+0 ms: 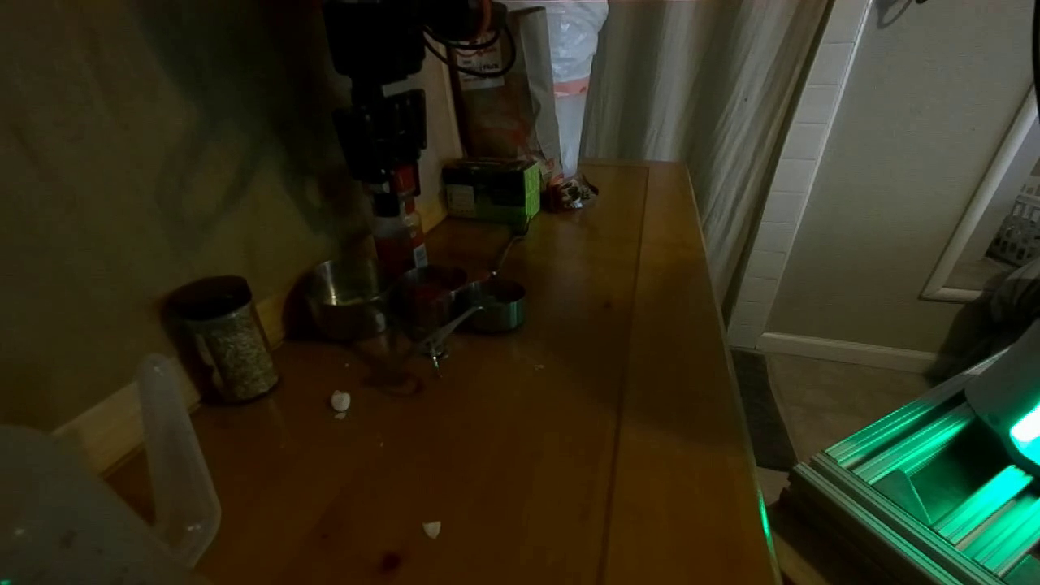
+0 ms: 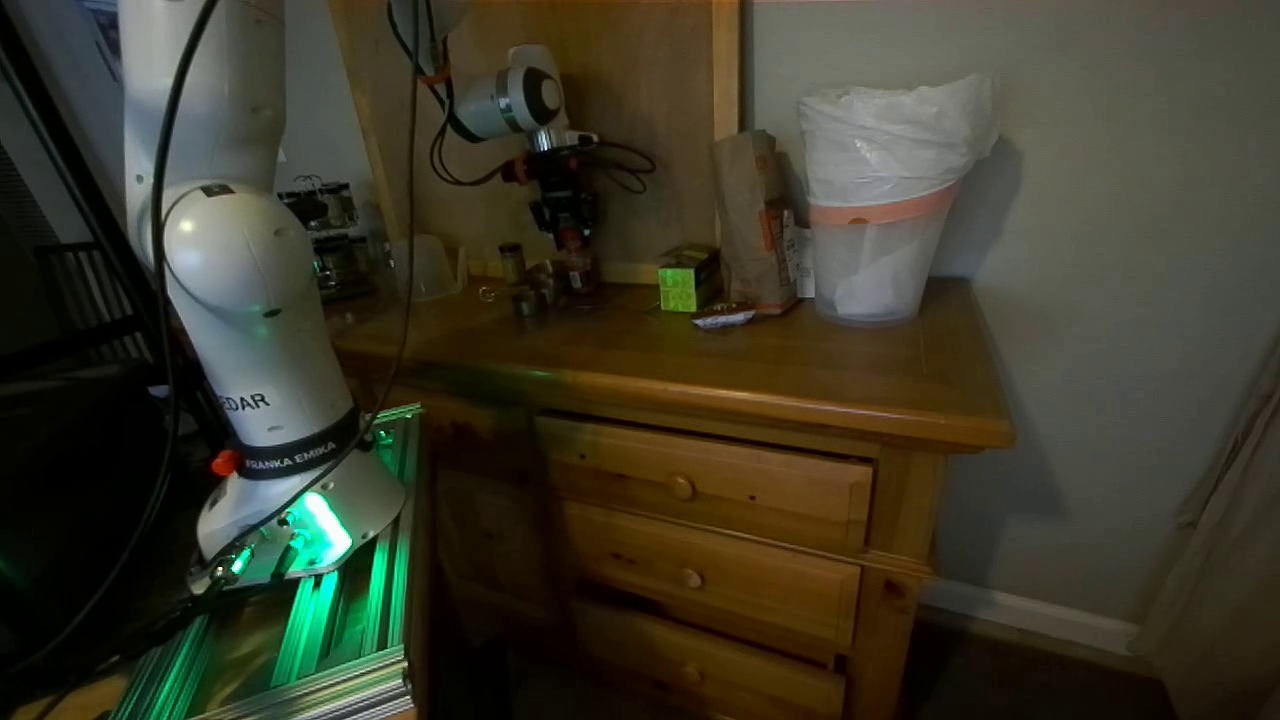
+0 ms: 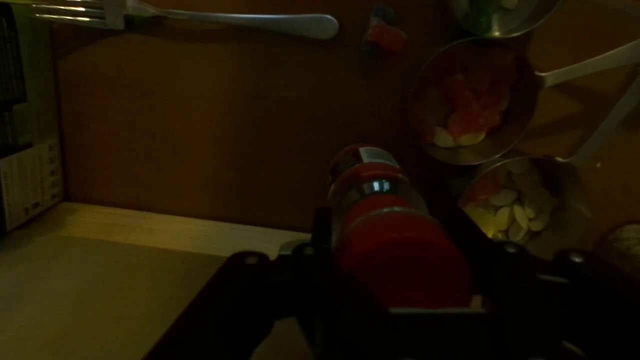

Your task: Move the bottle to the left

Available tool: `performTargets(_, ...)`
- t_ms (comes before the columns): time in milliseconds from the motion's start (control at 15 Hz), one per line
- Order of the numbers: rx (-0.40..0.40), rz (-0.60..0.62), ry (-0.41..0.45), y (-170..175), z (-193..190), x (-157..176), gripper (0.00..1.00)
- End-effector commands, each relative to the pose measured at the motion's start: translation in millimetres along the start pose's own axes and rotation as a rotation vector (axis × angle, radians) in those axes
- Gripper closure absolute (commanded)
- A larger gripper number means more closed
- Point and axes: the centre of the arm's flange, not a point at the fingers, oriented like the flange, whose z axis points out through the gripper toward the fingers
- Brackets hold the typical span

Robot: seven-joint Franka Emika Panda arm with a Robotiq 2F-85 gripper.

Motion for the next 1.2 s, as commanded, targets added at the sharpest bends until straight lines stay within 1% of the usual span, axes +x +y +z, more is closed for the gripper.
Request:
performTargets(0, 0.017, 0.031, 0.009, -1.2, -0.7, 1.6, 0.18)
performTargets(67, 0.019, 0.032, 0.014, -1.0, -3.3, 0.7, 0.17)
performTargets(200, 0.013, 0.035, 0.028, -1.6, -11.3, -1.8, 0.04)
performTargets(267, 0.007, 0.038, 0.029, -1.6, -15.0, -2.9, 0.01)
performTargets(467, -0.002, 0.052, 0.066, 2.4, -41.1, -11.3, 0.00)
performTargets(600, -0.008, 0.060, 0.104, 6.6, -69.0, -22.9, 0.00)
performTargets(667, -0.033, 0.087, 0.116, 10.5, -84.7, -32.1, 0.00)
performTargets(800, -0.122, 0.153, 0.092, 17.8, -111.3, -51.6, 0.00)
performTargets(933, -0.170, 0.182, 0.073, 21.5, -132.7, -76.9, 0.00)
performTargets(1000, -0.186, 0.119, 0.074, 20.6, -140.7, -92.9, 0.00)
performTargets(1067, -0.196, 0.085, 0.066, 18.1, -148.5, -106.4, 0.00)
performTargets(1133, -0.223, 0.042, 0.065, 14.6, -153.7, -119.3, 0.00)
